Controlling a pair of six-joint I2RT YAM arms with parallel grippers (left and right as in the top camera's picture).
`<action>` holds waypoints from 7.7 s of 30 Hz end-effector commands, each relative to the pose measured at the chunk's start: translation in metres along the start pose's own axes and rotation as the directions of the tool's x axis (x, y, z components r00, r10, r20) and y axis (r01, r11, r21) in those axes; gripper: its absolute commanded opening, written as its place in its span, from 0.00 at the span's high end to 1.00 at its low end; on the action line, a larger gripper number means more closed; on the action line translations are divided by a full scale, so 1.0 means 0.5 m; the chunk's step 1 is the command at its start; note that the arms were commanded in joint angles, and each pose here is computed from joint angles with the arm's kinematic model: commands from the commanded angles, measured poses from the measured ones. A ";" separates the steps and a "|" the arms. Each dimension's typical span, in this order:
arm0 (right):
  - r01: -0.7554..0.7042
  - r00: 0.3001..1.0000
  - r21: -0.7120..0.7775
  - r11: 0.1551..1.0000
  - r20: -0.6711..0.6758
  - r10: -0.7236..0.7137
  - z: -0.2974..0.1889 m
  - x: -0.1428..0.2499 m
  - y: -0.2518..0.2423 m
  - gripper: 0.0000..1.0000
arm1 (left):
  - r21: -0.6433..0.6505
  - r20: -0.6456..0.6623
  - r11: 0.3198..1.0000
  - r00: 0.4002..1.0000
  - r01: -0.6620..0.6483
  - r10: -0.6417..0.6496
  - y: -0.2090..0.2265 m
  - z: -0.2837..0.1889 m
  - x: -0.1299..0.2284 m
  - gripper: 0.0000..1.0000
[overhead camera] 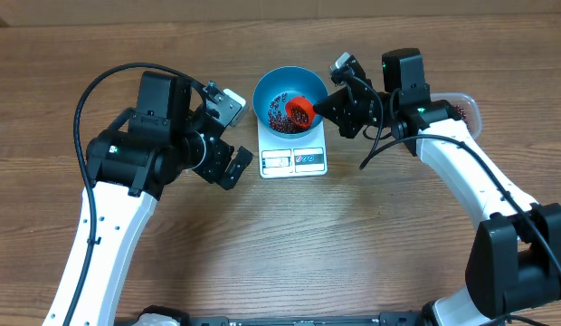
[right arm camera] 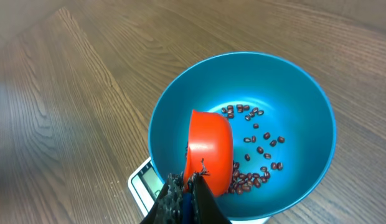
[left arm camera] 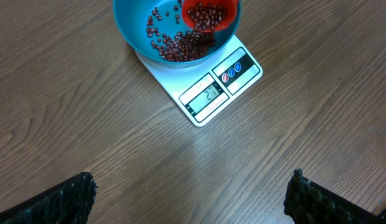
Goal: Scoop item into bowl and weigh 150g on scale
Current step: 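Tilt the scoop to pour beans into the blue bowl, then carry the empty scoop right back to the bean tub, then dip the scoop into the tub and scoop beans with the right gripper, then carry the filled scoop left over the blue bowl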
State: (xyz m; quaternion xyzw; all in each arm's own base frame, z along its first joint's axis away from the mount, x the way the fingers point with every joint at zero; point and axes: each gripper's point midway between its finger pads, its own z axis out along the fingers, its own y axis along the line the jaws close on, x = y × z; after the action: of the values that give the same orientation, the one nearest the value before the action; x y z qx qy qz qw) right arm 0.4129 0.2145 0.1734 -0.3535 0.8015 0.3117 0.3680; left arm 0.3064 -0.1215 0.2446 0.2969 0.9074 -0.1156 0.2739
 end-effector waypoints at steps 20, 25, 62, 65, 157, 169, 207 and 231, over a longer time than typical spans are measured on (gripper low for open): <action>0.374 0.926 0.037 0.927 0.050 -0.375 -0.001 -0.036 -0.009 0.96 | 0.010 0.034 1.000 0.999 0.001 -0.001 -0.007 -0.016 -0.016 0.00; 0.383 0.921 0.043 0.923 0.059 -0.385 -0.002 -0.042 -0.010 0.96 | 0.010 0.034 1.000 0.999 0.001 -0.001 -0.007 -0.016 -0.016 0.00; -0.363 0.925 0.612 0.703 0.329 0.191 -0.498 -0.027 -0.248 0.96 | 0.010 0.034 1.000 0.999 0.001 -0.001 -0.007 -0.016 -0.016 0.00; -0.417 0.907 0.701 0.578 0.277 0.318 -0.528 0.065 -0.286 0.96 | 0.010 0.033 1.000 0.999 0.001 -0.001 -0.007 -0.016 -0.016 0.00; -0.948 0.317 0.140 0.287 0.322 0.892 -0.434 0.330 -0.370 0.96 | 0.010 0.034 1.000 0.999 0.001 -0.001 -0.007 -0.016 -0.016 0.00; -0.956 0.292 0.075 0.283 0.309 0.905 -0.430 0.314 -0.358 0.96 | 0.010 0.034 1.000 0.999 0.001 -0.001 -0.007 -0.016 -0.016 0.00; -0.843 0.453 -0.322 0.431 0.007 0.892 -0.226 0.074 -0.178 0.96 | 0.010 0.034 1.000 0.999 0.001 -0.001 -0.007 -0.016 -0.016 0.00; -0.516 0.848 -0.149 0.843 0.049 0.528 -0.004 0.000 -0.069 0.96 | 0.010 0.034 1.000 0.999 0.001 -0.001 -0.007 -0.016 -0.016 0.00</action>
State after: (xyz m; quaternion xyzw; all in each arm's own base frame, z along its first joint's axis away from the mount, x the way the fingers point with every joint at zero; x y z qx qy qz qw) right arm 0.4309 0.1857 0.1779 -0.0889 0.8128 0.5250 0.2364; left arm 0.3064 -0.1215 0.2446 0.2969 0.9074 -0.1156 0.2739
